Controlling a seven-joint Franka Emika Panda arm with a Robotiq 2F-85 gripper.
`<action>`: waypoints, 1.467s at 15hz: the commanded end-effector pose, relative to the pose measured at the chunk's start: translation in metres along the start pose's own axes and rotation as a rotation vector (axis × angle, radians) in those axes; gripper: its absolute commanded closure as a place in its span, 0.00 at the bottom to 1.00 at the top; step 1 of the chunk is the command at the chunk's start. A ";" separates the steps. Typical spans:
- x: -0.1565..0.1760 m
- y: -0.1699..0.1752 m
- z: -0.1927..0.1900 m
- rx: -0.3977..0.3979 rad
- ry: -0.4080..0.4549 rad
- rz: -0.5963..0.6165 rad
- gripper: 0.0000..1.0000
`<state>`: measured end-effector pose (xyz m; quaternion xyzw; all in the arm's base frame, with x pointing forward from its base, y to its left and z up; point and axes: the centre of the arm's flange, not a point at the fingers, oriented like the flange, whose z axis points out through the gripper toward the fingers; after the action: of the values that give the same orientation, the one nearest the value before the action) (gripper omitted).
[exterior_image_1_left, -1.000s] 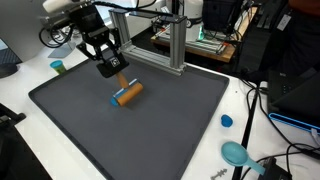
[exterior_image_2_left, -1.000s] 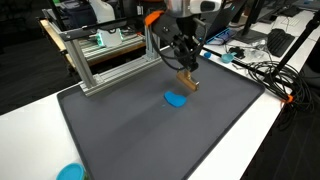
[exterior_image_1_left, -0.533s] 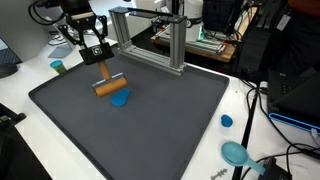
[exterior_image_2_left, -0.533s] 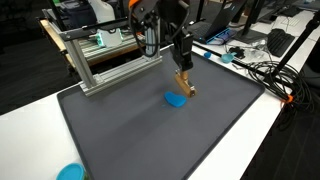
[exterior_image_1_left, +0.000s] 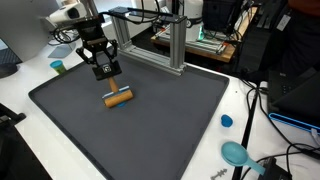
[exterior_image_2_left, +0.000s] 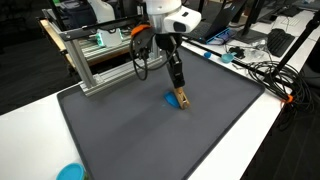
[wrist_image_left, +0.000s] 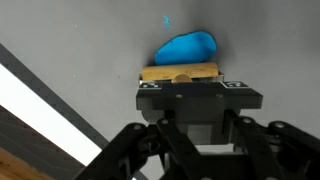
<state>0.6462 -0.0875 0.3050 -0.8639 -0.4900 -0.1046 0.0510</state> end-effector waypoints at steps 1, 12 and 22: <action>-0.015 -0.008 0.008 -0.016 -0.061 0.025 0.79; -0.043 -0.012 0.018 0.046 -0.260 0.021 0.79; 0.047 -0.077 -0.108 -0.021 -0.156 -0.118 0.79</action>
<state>0.6167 -0.0553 0.3669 -0.8409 -0.5394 -0.0434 0.0029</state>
